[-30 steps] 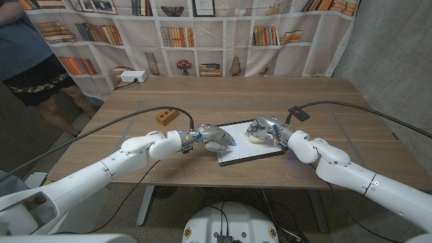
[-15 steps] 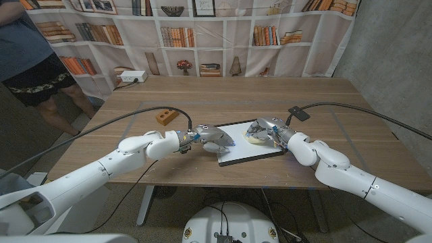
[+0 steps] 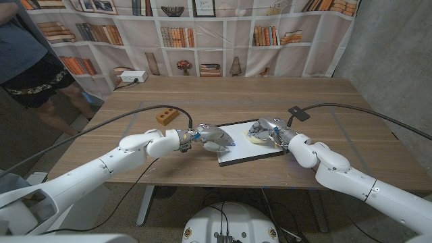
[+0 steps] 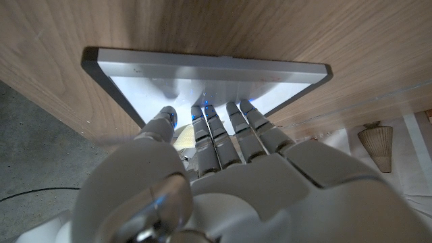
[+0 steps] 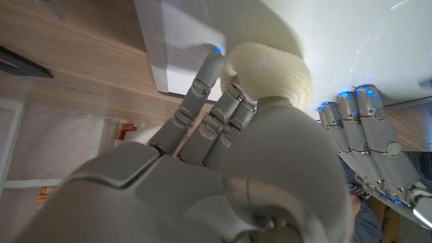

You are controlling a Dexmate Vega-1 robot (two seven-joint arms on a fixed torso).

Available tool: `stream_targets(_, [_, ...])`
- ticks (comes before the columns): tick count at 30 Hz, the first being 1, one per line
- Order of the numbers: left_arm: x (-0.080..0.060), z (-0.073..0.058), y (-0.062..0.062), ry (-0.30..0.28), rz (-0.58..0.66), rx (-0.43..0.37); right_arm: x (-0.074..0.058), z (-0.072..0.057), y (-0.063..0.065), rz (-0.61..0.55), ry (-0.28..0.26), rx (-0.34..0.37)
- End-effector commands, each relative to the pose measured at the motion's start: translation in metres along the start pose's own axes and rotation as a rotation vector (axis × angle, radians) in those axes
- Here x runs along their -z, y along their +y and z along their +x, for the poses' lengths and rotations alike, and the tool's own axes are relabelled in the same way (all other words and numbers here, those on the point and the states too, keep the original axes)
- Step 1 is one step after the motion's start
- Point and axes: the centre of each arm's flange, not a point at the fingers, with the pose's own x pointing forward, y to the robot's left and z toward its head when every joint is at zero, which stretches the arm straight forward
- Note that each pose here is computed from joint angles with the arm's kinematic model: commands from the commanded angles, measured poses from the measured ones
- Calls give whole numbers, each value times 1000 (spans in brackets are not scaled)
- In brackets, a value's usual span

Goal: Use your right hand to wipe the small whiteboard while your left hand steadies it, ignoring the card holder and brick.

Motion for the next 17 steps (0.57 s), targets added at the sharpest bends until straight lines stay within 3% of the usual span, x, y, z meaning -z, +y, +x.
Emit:
stream_targets(1, [-1,3,1,1,-3,-4,5,2,-9,-26,6,39])
stream_targets(17, [-2,2,-3,6,-14,-29,1,6,-19,-60,-13,48])
